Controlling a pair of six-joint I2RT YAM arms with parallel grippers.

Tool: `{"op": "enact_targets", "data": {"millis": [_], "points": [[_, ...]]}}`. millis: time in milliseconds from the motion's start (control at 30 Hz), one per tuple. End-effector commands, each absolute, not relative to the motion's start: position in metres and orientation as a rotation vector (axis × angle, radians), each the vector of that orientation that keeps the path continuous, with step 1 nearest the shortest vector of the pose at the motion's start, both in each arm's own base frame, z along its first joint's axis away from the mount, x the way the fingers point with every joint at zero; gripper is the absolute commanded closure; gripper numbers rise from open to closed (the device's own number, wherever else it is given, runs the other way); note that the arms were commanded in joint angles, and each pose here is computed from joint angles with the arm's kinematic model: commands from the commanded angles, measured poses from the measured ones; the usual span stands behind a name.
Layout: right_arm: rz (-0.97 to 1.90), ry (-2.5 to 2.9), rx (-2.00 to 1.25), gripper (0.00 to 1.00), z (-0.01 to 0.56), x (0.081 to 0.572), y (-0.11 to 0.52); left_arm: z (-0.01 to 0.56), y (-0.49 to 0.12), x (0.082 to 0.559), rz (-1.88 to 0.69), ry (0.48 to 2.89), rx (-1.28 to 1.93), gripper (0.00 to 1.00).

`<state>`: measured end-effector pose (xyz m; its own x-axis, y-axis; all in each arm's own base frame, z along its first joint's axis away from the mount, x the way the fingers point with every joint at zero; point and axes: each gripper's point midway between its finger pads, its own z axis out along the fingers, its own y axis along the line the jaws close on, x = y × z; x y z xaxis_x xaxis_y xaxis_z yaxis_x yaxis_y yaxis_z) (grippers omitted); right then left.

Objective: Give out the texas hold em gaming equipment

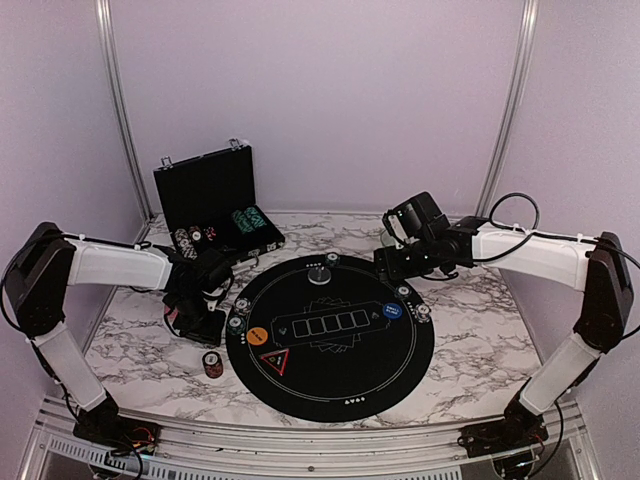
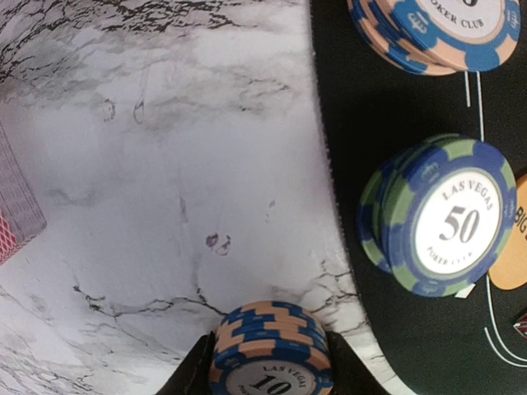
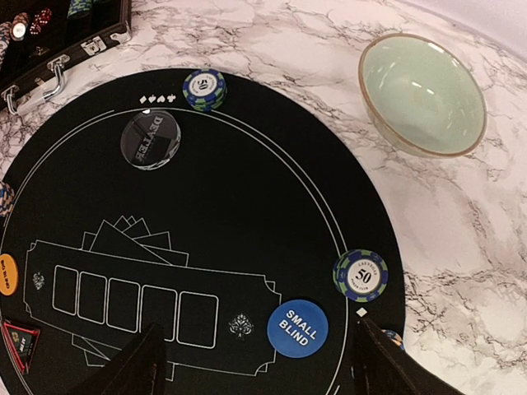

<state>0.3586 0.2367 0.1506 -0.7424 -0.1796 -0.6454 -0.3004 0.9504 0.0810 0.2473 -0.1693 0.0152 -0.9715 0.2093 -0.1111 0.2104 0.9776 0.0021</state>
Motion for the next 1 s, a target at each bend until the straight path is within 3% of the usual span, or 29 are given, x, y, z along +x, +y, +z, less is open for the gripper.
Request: {"op": "enact_targets", "data": {"millis": [0, 967], "points": [[0.247, 2.377, -0.33, 0.25, 0.169, 0.361, 0.24, 0.02, -0.167, 0.249, 0.027, 3.014, 0.345, 0.63], [0.235, 2.375, -0.329, 0.25, 0.166, 0.359, 0.237, 0.064, -0.188, 0.276, -0.022, 2.958, 0.38, 0.64]]}}
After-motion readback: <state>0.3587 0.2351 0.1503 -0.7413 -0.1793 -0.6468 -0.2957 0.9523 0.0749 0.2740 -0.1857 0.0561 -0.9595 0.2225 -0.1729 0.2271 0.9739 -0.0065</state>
